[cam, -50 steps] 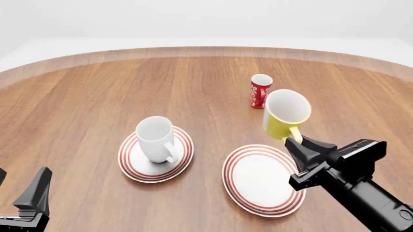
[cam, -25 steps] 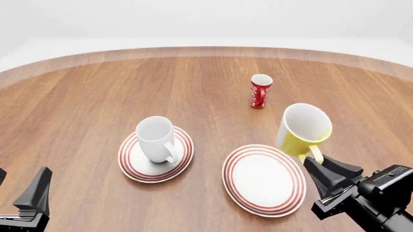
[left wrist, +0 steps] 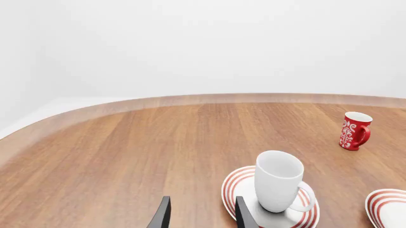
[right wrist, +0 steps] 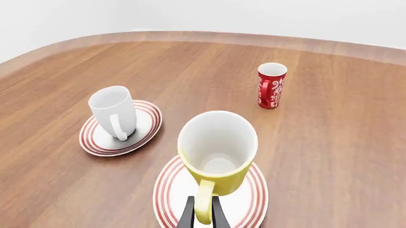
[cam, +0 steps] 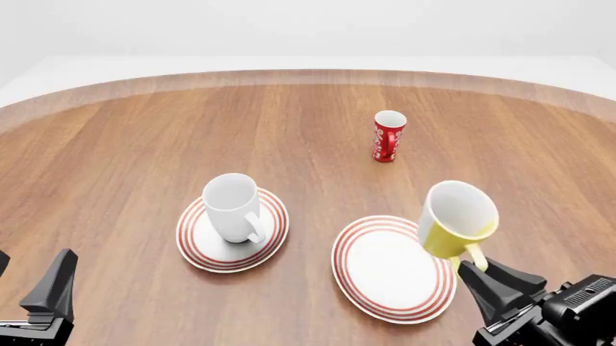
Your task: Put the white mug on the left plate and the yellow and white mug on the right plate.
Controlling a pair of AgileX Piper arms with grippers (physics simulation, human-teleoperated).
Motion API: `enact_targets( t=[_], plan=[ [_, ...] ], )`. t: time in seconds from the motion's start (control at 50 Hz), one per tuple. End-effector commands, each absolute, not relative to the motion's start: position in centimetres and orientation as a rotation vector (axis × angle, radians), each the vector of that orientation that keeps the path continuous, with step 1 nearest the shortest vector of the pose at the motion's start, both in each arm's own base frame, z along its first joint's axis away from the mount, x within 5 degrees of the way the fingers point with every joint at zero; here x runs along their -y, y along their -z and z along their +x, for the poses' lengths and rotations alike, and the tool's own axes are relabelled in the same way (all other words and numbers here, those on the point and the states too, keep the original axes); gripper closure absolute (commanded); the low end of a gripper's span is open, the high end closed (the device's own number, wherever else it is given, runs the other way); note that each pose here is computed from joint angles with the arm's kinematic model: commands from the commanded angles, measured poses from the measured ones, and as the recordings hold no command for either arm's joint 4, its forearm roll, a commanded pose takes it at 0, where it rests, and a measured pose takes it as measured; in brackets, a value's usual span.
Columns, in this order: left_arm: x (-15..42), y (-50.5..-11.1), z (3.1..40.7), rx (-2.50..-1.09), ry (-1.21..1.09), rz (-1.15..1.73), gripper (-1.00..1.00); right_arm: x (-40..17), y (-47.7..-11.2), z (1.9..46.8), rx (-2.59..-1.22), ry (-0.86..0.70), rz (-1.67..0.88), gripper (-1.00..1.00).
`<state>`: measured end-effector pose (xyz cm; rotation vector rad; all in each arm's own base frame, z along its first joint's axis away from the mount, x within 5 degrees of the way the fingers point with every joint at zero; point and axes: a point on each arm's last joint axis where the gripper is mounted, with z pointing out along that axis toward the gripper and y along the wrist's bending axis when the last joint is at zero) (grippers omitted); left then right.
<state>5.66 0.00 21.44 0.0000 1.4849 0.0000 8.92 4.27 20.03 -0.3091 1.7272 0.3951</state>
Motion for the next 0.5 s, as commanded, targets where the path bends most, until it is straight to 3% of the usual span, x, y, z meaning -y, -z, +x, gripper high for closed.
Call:
enact_targets(
  t=[0.02, 0.5],
  plan=[
    [0.0, -21.4, 5.7, -1.485, 0.000, 0.000, -1.00, -4.5, -19.4, 9.1, -1.754, -0.408, -0.307, 1.00],
    [0.0, -21.4, 5.7, -1.485, 0.000, 0.000, -1.00, -6.1, -17.7, 11.7, -1.829, -0.434, -0.312, 1.00]
  ],
)
